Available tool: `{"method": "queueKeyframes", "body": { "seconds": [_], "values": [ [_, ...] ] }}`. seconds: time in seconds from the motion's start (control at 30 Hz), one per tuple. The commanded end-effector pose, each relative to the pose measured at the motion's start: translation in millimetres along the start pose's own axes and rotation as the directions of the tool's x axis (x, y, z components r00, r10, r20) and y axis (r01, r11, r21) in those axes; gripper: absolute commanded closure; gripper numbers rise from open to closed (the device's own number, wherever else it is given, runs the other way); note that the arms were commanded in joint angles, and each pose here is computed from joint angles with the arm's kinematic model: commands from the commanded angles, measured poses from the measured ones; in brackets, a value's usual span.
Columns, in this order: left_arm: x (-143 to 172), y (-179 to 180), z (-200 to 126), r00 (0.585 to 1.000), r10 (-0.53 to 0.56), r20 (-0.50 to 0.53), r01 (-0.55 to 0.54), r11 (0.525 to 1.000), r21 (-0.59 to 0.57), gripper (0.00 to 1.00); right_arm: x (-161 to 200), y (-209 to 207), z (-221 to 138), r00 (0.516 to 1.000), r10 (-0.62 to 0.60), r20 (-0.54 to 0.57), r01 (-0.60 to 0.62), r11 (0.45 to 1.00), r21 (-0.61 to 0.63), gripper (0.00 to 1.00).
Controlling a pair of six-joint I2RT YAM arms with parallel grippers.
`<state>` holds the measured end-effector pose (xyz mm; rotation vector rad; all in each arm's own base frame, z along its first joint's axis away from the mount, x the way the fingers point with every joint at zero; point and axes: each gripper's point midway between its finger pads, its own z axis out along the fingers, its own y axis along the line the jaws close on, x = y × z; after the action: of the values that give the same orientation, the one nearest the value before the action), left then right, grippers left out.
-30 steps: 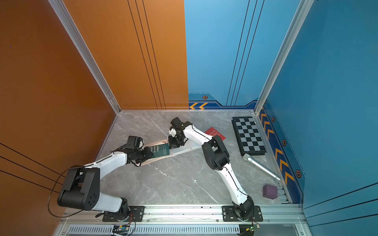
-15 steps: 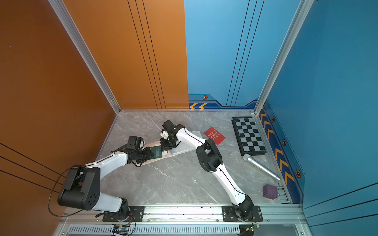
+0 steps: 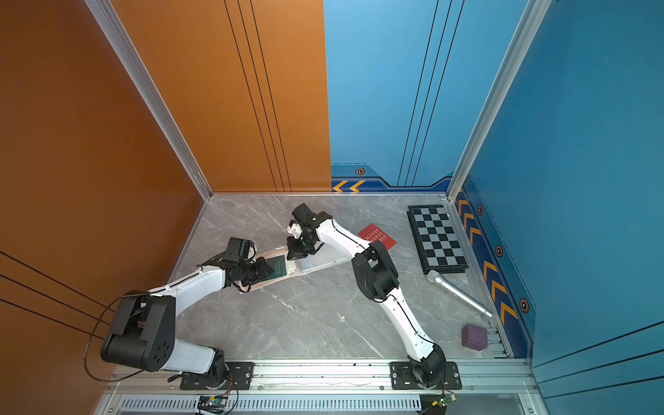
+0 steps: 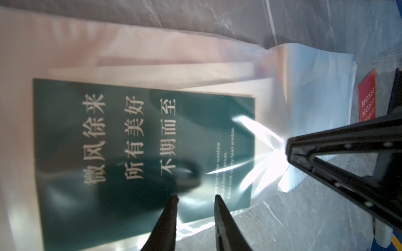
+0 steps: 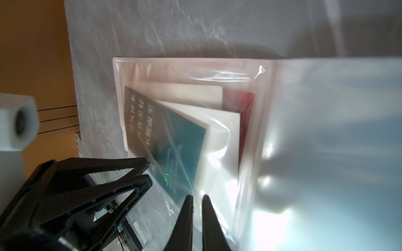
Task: Place the photos into the photo albums
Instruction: Insert the photo into the photo album, then move the photo to the center of the board.
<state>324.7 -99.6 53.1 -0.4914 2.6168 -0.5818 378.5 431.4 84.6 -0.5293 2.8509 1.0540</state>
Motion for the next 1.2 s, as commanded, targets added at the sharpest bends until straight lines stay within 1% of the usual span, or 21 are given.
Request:
{"method": "queueKeyframes", "body": {
  "seconds": [0.0, 0.17, 0.27, 0.37, 0.53, 0.73, 0.83, 0.9, 0.97, 1.17],
  "values": [
    [-3, -10, -4, 1.000, 0.013, 0.010, -0.013, 1.000, 0.004, 0.70, -9, 9, -49, 0.997, -0.034, 0.064, 0.035, 0.999, -0.007, 0.87],
    [1, -23, 3, 0.999, 0.045, -0.005, -0.045, 0.999, 0.000, 0.69, -11, -7, -78, 0.995, -0.023, 0.102, 0.021, 1.000, 0.018, 0.85],
    [5, -33, 7, 0.998, 0.068, -0.017, -0.068, 0.998, 0.008, 0.70, -14, -25, -94, 0.991, -0.009, 0.131, 0.003, 0.999, 0.047, 0.85],
    [7, -42, 11, 0.995, 0.093, -0.020, -0.093, 0.996, 0.005, 0.70, -20, -50, -113, 0.987, 0.028, 0.161, -0.040, 0.997, 0.072, 0.84],
    [7, -60, 17, 0.990, 0.133, -0.043, -0.133, 0.991, 0.009, 0.70, -29, -113, -150, 0.961, 0.125, 0.249, -0.161, 0.979, 0.128, 0.82],
    [9, -90, 31, 0.979, 0.192, -0.072, -0.190, 0.981, 0.031, 0.70, -47, -197, -176, 0.916, 0.241, 0.321, -0.303, 0.940, 0.159, 0.82],
    [9, -105, 37, 0.974, 0.213, -0.080, -0.209, 0.977, 0.051, 0.70, -61, -232, -186, 0.887, 0.286, 0.362, -0.362, 0.918, 0.161, 0.82],
    [8, -116, 39, 0.972, 0.224, -0.076, -0.219, 0.973, 0.066, 0.70, -71, -247, -190, 0.869, 0.310, 0.385, -0.388, 0.910, 0.144, 0.82],
    [10, -124, 42, 0.968, 0.237, -0.080, -0.231, 0.970, 0.077, 0.70, -78, -264, -187, 0.856, 0.335, 0.394, -0.417, 0.898, 0.141, 0.82],
    [20, -144, 46, 0.957, 0.273, -0.100, -0.262, 0.959, 0.108, 0.70, -98, -297, -175, 0.825, 0.383, 0.416, -0.464, 0.879, 0.111, 0.81]
  ]
}}
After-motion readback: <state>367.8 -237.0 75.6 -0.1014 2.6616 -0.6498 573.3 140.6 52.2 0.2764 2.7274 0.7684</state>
